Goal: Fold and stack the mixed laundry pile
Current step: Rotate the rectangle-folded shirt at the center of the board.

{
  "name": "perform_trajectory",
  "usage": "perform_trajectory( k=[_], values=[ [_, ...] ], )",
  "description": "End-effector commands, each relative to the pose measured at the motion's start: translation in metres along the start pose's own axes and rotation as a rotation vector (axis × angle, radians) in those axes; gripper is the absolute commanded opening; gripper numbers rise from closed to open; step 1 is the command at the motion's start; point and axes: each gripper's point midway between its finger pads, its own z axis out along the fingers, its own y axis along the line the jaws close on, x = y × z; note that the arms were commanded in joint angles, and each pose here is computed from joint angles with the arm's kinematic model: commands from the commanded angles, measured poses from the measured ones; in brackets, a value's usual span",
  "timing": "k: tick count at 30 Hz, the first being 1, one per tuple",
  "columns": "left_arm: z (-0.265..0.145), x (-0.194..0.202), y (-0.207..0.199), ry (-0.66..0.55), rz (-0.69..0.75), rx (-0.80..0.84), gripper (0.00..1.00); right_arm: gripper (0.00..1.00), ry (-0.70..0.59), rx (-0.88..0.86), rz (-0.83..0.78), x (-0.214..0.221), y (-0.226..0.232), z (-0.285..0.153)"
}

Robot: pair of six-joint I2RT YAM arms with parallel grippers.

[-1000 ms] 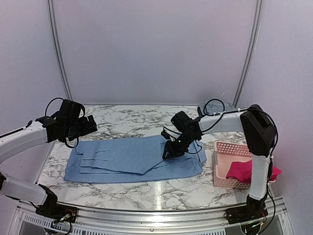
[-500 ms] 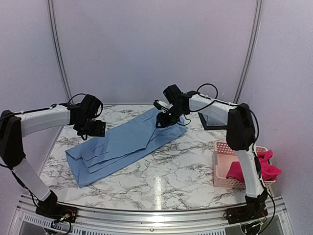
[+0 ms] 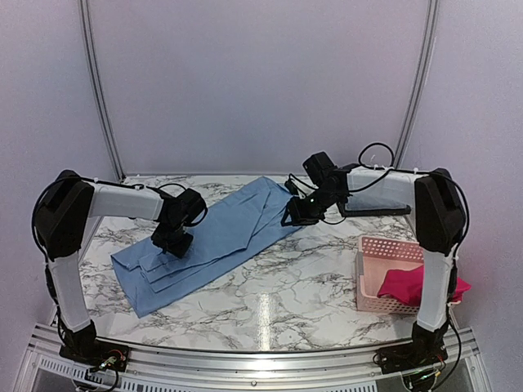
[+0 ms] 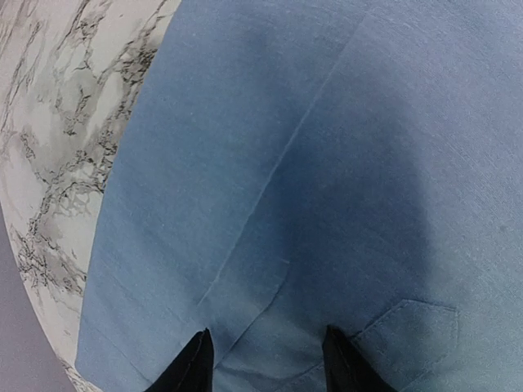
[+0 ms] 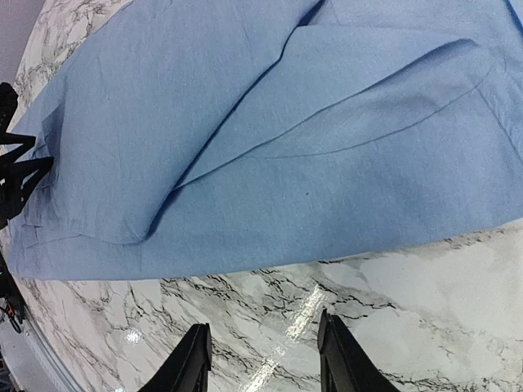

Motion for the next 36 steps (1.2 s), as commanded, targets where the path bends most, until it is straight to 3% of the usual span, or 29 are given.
perform_trajectory(
  k=[1, 5, 10, 16, 20, 25, 32, 36],
  values=[
    [0.007, 0.074, -0.064, 0.241, 0.080, 0.144, 0.47, 0.41, -0.079, -0.078, 0.021, -0.017, 0.016, -0.022],
    [-0.030, 0.083, -0.135, 0.250, 0.055, 0.319, 0.48, 0.40, -0.060, -0.053, 0.046, -0.003, 0.006, -0.022],
    [-0.111, 0.031, -0.170, 0.097, -0.081, 0.534, 0.53, 0.38, -0.044, -0.016, 0.061, 0.010, -0.003, -0.020],
    [-0.166, -0.024, -0.125, -0.113, -0.250, 0.598, 0.59, 0.36, 0.025, 0.006, 0.044, 0.031, -0.006, 0.006],
    [-0.163, -0.033, -0.085, -0.175, -0.381, 0.611, 0.72, 0.35, 0.100, 0.043, 0.021, 0.045, -0.020, 0.039],
    [-0.159, -0.030, -0.049, -0.227, -0.530, 0.656, 0.80, 0.33, 0.121, 0.073, -0.026, 0.030, -0.031, 0.066],
    [-0.138, -0.016, -0.030, -0.233, -0.590, 0.602, 0.86, 0.31, 0.016, 0.121, -0.138, -0.049, -0.045, 0.101],
    [-0.132, -0.015, -0.031, -0.254, -0.617, 0.615, 0.86, 0.34, -0.105, 0.139, -0.178, -0.107, -0.053, 0.089]
  ],
)
